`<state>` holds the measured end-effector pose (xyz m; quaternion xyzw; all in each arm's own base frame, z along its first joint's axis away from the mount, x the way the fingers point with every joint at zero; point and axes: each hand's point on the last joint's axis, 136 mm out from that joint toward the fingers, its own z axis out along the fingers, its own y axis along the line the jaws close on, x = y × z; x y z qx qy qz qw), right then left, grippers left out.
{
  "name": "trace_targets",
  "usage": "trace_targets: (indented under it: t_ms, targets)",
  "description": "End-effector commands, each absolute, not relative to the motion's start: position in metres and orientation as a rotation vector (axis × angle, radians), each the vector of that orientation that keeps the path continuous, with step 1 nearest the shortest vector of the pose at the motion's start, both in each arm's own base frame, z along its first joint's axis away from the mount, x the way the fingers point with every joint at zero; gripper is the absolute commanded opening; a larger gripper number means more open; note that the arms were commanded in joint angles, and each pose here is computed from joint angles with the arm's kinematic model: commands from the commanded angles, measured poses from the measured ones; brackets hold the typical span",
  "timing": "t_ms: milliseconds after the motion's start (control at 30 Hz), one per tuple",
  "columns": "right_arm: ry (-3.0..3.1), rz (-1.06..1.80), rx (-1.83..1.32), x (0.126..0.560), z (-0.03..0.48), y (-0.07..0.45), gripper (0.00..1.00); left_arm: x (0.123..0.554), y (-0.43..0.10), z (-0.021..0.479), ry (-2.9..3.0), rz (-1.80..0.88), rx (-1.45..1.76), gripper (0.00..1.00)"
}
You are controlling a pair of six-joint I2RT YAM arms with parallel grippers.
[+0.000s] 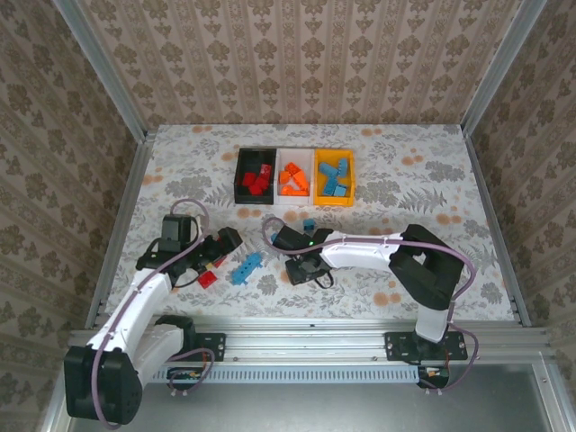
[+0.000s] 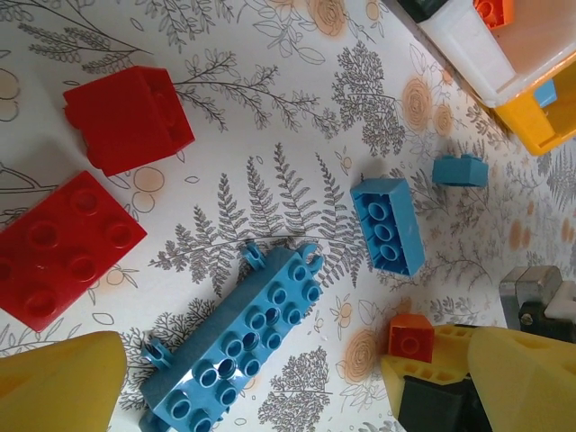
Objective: Sort the legos into containers by color
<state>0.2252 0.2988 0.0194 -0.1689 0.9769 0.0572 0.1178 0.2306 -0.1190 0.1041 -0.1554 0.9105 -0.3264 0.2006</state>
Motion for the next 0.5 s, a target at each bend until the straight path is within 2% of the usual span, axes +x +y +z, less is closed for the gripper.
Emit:
trace_targets:
  t_ms: [0, 133, 233, 367, 467]
  targets:
    - [2.824, 0.105, -0.518, 0.234, 0.024, 0.299, 0.42, 0.230, -0.118, 0.114, 2.527, -0.933, -0.403, 1.00]
    - [2.754, 0.109, -0.506, 0.248, 0.053, 0.299, 0.41, 0.233, -0.109, 0.121, 2.504, -0.934, -0.418, 1.00]
    - [2.709, 0.127, -0.488, 0.276, 0.082, 0.299, 0.41, 0.241, -0.096, 0.140, 2.455, -0.987, -0.493, 1.00]
    - [2.618, 0.094, -0.468, 0.336, 0.121, 0.297, 0.41, 0.255, -0.072, 0.169, 2.341, -1.003, -0.607, 1.00]
    - [2.518, 0.018, -0.443, 0.392, 0.139, 0.293, 0.40, 0.260, -0.067, 0.166, 2.329, -1.010, -0.662, 1.00]
